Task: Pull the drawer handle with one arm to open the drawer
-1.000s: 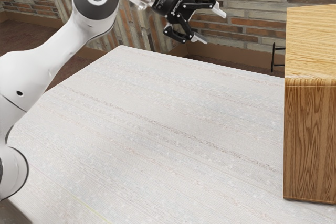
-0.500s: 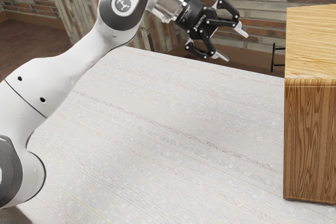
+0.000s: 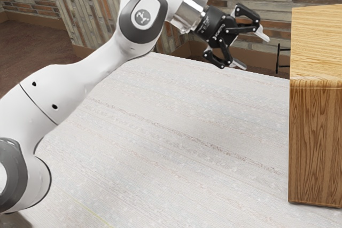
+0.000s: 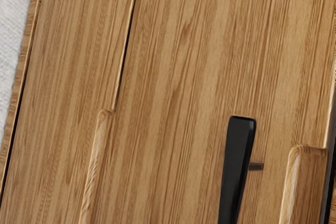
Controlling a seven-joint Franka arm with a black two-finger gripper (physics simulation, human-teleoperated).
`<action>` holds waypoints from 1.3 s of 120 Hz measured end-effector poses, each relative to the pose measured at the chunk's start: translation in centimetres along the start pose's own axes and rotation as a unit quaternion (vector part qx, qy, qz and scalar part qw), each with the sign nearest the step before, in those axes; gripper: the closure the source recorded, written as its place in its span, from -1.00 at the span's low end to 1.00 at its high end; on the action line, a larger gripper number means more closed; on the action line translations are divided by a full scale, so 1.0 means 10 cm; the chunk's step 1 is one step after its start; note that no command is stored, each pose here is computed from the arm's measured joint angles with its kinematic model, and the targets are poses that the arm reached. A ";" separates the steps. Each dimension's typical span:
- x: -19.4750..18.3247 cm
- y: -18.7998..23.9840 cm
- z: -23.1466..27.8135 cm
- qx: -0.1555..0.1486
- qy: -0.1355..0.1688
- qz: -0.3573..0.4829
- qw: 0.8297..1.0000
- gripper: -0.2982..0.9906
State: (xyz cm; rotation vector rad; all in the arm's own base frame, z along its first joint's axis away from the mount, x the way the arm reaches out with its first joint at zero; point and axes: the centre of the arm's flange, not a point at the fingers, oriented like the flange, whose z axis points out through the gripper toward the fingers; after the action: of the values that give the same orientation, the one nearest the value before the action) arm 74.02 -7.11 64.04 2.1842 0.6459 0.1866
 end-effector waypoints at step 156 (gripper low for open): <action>0.05 0.02 0.32 -0.038 0.011 0.038 0.998 0.26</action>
State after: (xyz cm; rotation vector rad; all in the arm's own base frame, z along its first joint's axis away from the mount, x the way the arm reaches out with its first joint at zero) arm 75.64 -9.19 62.11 2.1374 0.5596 0.2713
